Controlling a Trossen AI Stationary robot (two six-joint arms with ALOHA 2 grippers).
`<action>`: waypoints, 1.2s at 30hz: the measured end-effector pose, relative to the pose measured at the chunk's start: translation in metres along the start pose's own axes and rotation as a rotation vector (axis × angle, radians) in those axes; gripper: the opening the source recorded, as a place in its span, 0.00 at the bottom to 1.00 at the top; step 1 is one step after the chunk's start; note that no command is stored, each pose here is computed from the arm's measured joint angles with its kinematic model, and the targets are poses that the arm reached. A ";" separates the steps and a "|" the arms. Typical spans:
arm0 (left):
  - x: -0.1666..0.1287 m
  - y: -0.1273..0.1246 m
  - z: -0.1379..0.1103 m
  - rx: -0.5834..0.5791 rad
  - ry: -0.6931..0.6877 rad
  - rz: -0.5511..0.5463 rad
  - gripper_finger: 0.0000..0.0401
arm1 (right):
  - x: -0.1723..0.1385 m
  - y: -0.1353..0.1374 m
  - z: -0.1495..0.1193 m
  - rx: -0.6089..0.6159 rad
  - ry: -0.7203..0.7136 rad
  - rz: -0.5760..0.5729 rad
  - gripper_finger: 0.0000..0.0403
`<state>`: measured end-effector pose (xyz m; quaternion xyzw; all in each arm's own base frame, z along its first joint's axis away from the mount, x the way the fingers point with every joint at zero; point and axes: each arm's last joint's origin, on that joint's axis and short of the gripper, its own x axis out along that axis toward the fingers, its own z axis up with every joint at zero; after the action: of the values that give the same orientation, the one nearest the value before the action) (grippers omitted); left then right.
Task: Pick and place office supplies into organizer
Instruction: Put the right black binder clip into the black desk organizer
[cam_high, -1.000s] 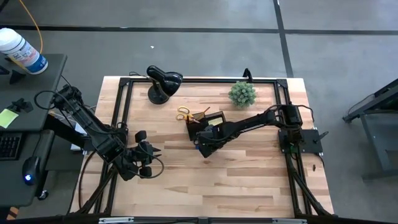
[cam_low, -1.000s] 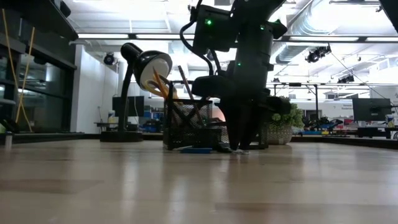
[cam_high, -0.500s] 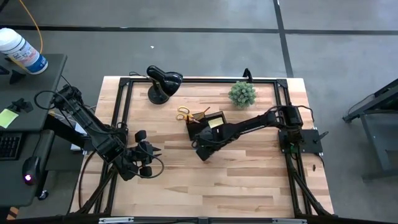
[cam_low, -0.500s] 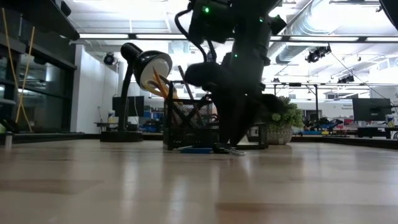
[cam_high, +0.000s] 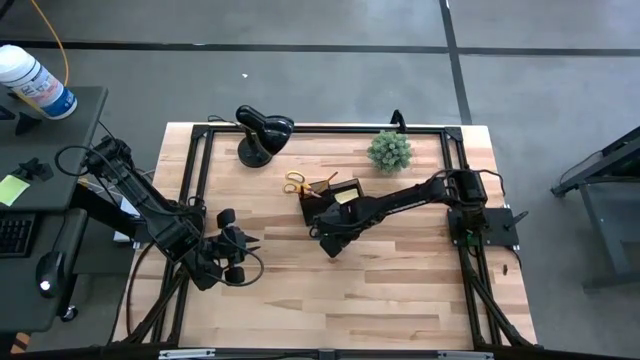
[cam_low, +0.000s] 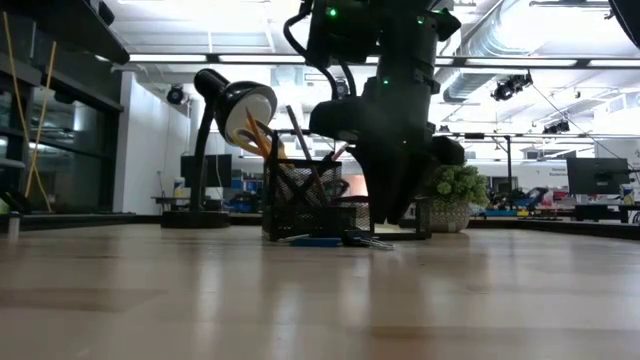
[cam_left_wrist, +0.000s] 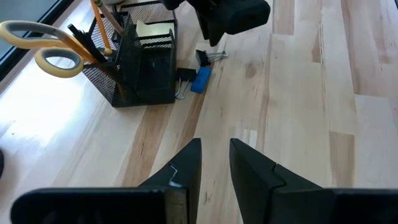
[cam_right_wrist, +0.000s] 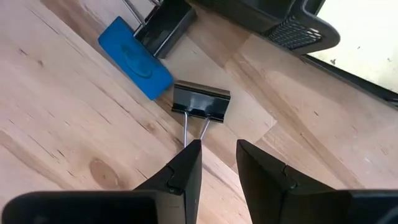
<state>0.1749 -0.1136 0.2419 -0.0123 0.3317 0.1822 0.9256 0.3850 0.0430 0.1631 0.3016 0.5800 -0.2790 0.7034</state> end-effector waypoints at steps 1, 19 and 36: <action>0.000 0.000 0.000 0.000 0.000 0.000 0.18 | 0.000 -0.001 0.001 0.002 -0.001 -0.001 0.24; 0.000 0.000 0.000 0.005 0.001 0.006 0.18 | 0.020 0.002 0.005 0.009 0.023 0.012 0.24; 0.000 0.002 -0.001 0.016 0.009 0.015 0.18 | 0.029 0.004 0.004 -0.014 0.045 0.018 0.02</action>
<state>0.1736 -0.1124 0.2409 -0.0033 0.3373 0.1865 0.9227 0.3953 0.0411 0.1357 0.3079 0.5949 -0.2617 0.6948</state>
